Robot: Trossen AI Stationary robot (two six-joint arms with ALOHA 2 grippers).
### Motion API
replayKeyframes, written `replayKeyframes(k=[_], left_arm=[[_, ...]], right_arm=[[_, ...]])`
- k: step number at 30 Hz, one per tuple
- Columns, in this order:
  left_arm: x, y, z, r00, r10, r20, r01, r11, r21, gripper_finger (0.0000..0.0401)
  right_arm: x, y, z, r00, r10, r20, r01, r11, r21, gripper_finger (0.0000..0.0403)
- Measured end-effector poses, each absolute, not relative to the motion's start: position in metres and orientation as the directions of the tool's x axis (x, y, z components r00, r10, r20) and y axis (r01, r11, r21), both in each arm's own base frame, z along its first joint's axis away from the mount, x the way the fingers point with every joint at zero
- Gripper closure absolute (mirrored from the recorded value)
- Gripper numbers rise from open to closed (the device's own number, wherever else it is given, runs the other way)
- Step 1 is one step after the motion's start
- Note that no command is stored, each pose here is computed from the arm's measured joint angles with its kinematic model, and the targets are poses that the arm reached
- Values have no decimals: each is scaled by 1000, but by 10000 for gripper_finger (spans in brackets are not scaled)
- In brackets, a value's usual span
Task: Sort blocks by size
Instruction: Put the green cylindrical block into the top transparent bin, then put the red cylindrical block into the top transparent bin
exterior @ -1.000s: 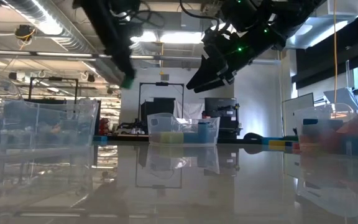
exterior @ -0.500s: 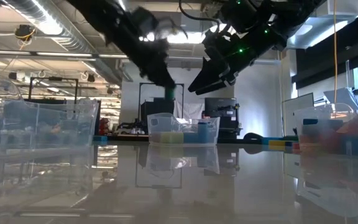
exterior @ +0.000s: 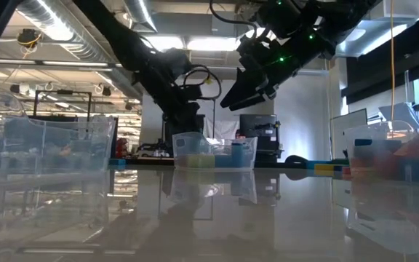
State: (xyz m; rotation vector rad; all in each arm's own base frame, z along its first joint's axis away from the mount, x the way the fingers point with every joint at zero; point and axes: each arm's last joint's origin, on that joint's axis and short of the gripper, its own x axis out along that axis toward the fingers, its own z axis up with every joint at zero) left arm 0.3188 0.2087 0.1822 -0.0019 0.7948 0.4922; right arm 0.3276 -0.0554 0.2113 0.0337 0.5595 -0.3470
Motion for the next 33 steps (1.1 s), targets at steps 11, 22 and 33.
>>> replayKeyframes(k=[11, 22, 33], left_arm=[[297, 240, 183, 555, 488, -674, -366, 870, 330, 262], [292, 249, 186, 560, 516, -648, -402, 853, 331, 236], [289, 226, 226, 614, 514, -599, -416, 856, 308, 171]], right_arm=[[328, -55, 211, 791, -314, -525, 332, 941, -62, 110], [328, -55, 211, 791, -314, -526, 332, 941, -63, 110], [327, -57, 212, 769, -380, -514, 386, 917, -99, 110]])
